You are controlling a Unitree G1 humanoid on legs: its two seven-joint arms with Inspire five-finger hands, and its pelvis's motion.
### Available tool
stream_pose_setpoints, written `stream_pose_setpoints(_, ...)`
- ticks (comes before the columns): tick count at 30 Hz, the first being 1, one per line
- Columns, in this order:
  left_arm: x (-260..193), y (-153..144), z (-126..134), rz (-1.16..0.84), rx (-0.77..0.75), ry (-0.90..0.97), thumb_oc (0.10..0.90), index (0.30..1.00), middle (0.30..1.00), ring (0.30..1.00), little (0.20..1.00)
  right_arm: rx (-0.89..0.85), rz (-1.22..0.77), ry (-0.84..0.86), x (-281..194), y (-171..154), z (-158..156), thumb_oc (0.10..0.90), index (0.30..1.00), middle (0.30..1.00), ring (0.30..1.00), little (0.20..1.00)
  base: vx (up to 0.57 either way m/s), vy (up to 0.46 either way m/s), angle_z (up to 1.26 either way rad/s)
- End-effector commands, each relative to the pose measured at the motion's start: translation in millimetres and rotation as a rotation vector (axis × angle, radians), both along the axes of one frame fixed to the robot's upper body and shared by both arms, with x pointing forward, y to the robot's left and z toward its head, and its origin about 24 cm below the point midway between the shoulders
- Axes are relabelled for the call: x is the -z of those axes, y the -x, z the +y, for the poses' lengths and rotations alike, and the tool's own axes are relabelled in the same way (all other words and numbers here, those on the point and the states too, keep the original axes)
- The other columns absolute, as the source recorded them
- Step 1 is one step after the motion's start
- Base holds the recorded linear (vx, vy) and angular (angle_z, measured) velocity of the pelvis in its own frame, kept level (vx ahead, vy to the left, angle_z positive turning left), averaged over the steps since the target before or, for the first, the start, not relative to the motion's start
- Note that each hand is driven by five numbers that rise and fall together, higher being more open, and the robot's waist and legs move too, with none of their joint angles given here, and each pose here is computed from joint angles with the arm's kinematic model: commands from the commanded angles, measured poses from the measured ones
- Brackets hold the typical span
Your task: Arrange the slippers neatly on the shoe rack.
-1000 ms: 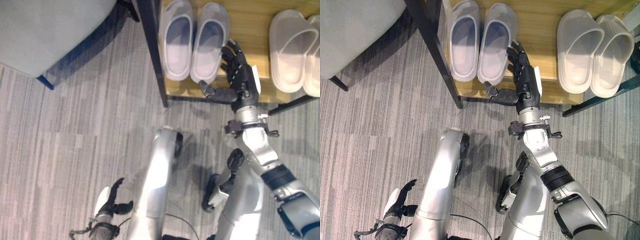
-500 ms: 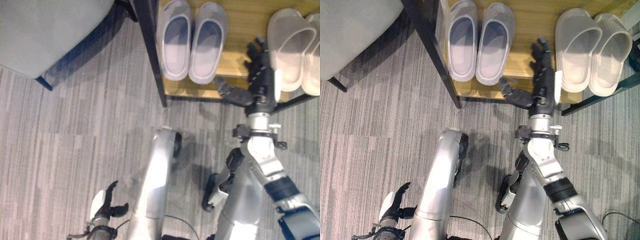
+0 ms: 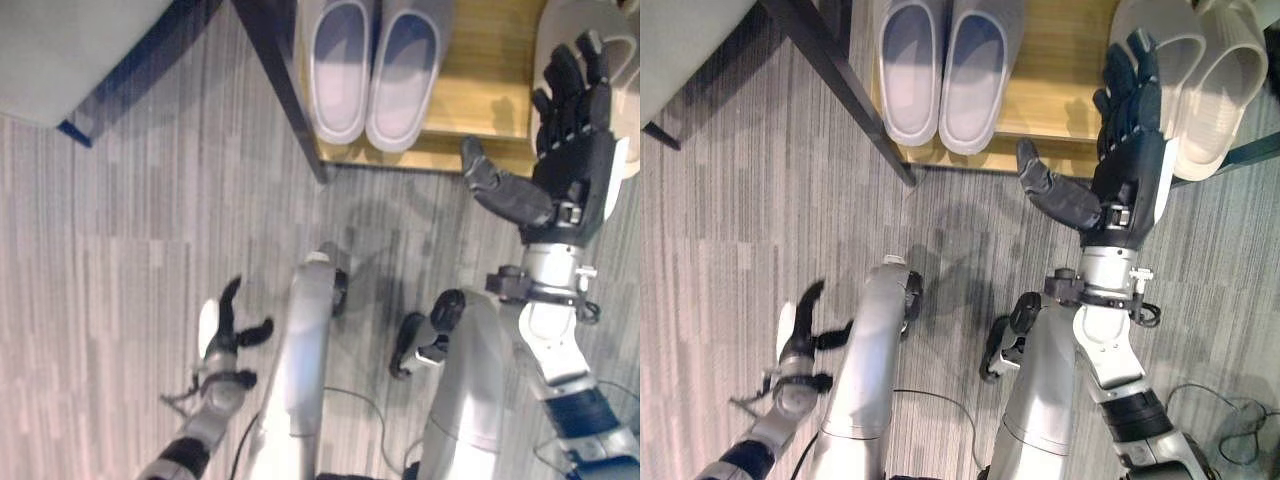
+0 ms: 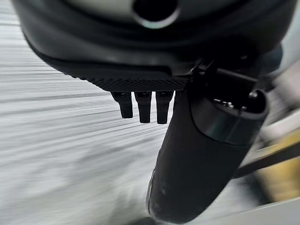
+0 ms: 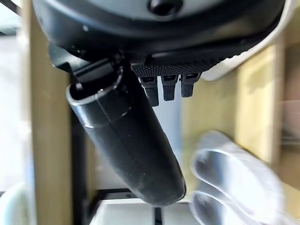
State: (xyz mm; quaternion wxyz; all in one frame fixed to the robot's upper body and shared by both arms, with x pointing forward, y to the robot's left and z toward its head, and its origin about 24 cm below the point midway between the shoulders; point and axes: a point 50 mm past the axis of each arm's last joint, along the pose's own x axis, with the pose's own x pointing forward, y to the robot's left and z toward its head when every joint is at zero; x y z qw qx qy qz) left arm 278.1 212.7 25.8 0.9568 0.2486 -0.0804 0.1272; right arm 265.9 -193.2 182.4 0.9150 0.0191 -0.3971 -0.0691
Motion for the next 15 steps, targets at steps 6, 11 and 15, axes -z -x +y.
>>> stream_pose_setpoints(6, 26.8, 45.1, 1.2, 0.117, 0.153, -0.166, 0.800, 0.900, 0.900, 0.900, 0.900, -0.015, 0.386, 0.139, 96.2, 37.5, -6.5, 0.800, 0.900, 0.900, 0.900, 0.900, -0.07, -0.036, 0.14)
stream_pose_setpoints(11, 48.7, 61.9, -4.7, 0.239, 0.211, -0.190, 0.800, 0.900, 0.900, 0.900, 0.900, 0.090, 0.755, 0.148, 174.8, 57.6, -25.8, 0.800, 0.900, 0.900, 0.900, 0.900, -0.01, -0.044, 0.06)
stream_pose_setpoints(15, 62.4, 72.6, -13.6, 0.339, 0.304, -0.201, 0.800, 0.900, 0.900, 0.900, 0.900, 0.155, 0.975, 0.218, 216.1, 71.1, -37.9, 0.800, 0.900, 0.900, 0.900, 0.900, 0.16, -0.037, 0.11)
